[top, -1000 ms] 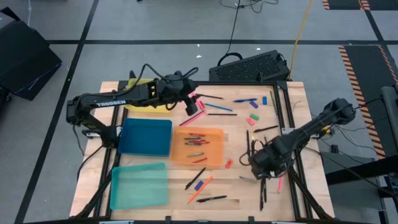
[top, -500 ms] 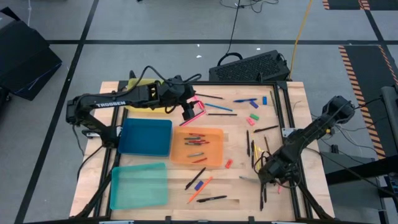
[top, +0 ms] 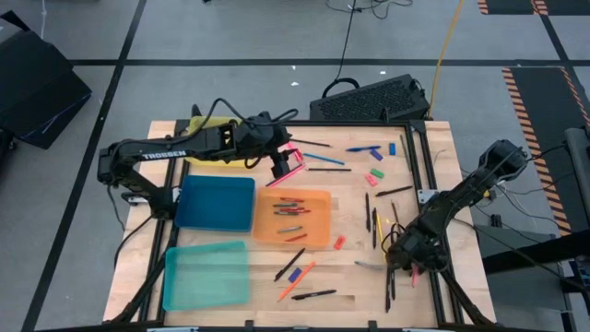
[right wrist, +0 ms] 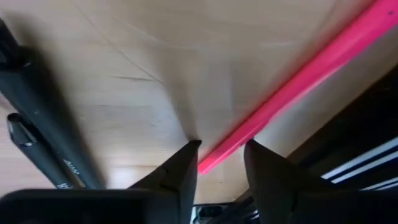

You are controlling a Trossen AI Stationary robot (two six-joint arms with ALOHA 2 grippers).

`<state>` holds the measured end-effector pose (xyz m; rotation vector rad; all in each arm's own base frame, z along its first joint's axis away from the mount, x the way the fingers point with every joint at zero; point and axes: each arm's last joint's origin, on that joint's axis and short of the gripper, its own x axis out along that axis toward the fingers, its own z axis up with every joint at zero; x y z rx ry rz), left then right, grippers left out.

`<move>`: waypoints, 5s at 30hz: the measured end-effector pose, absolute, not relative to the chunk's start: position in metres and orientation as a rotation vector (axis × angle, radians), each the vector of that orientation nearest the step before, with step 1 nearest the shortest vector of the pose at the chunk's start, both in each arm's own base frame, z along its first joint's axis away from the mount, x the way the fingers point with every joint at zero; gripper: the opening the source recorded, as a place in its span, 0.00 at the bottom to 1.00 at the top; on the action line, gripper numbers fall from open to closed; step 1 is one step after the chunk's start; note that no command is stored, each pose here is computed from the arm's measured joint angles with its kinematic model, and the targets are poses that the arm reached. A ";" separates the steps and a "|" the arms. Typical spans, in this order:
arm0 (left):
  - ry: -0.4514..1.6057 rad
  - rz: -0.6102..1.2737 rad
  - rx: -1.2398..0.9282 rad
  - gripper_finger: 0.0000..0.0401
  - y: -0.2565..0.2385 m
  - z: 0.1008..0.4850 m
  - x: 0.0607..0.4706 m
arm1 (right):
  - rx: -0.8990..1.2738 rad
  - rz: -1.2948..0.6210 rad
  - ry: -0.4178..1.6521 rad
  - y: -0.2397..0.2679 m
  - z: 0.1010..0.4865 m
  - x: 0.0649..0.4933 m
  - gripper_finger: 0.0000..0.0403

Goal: Sort crayons/erasers/pens/pencils in bins
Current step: Put the pink pencil into yellow bin

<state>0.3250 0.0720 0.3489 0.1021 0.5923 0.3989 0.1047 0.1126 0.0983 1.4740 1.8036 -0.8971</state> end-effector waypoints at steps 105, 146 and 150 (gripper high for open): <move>0.505 0.126 -0.423 0.53 0.059 0.332 0.279 | 0.167 -0.646 0.484 0.007 0.101 0.207 0.42; 0.498 0.258 -0.454 0.53 0.057 0.346 0.252 | 0.024 -0.896 0.634 -0.004 0.045 0.190 0.03; 0.505 0.263 -0.464 0.53 0.057 0.344 0.253 | -0.026 -0.841 0.590 -0.007 0.057 0.199 0.03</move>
